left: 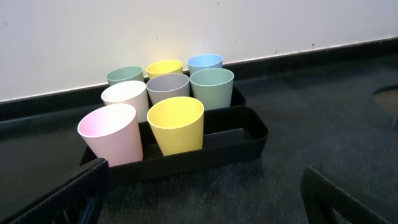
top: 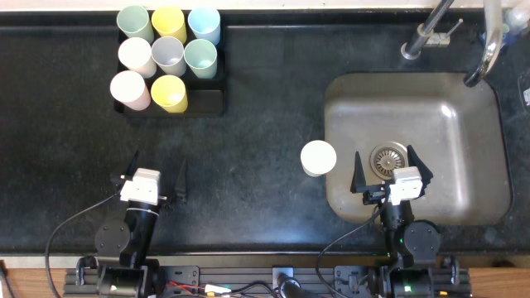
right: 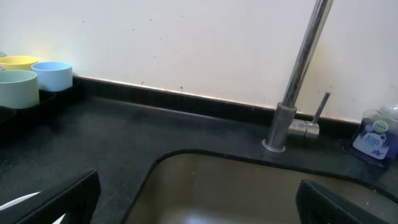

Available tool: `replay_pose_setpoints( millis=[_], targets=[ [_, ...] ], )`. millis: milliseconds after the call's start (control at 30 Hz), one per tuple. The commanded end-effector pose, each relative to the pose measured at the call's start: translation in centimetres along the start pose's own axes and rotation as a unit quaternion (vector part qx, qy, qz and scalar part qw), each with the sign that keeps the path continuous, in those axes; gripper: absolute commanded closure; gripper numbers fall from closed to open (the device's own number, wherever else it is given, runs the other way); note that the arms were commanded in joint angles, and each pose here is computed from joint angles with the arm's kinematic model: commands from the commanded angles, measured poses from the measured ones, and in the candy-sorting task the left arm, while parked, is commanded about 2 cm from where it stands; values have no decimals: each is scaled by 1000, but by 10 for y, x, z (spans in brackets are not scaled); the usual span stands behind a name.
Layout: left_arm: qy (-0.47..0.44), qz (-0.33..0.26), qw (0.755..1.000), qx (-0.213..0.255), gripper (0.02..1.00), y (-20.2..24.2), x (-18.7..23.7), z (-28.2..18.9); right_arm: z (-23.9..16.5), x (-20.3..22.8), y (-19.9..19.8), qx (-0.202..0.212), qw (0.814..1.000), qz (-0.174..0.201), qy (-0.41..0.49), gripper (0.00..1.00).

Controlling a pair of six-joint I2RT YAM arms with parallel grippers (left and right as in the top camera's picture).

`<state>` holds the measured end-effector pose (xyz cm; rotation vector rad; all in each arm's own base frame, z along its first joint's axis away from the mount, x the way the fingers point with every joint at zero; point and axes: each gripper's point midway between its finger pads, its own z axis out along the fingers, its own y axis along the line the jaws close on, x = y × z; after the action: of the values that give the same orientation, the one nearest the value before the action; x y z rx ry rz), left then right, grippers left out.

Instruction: Store Cups

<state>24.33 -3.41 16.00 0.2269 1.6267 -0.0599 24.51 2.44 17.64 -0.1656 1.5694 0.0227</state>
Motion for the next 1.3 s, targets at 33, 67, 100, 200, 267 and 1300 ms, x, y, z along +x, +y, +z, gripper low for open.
replay_pose_setpoints(
  millis=[33,67,100,200,267,1300],
  targets=[
    [-4,8,1000,-4,23,1,0,0,0,4,0,0,1000,-1,1,3],
    [-4,8,1000,-4,18,1,0,0,0,4,0,0,1000,-1,2,3],
    [-4,8,1000,-4,20,1,0,0,0,4,0,0,1000,-1,2,3],
    [-4,8,1000,-4,20,1,0,0,0,-1,1,-3,1000,0,-5,3],
    [-4,8,1000,-4,23,1,0,0,-3,-17,7,-21,1000,3,-14,3],
    [-4,8,1000,-4,20,1,0,0,-14,-82,21,-87,891,89,436,3]
  ],
)
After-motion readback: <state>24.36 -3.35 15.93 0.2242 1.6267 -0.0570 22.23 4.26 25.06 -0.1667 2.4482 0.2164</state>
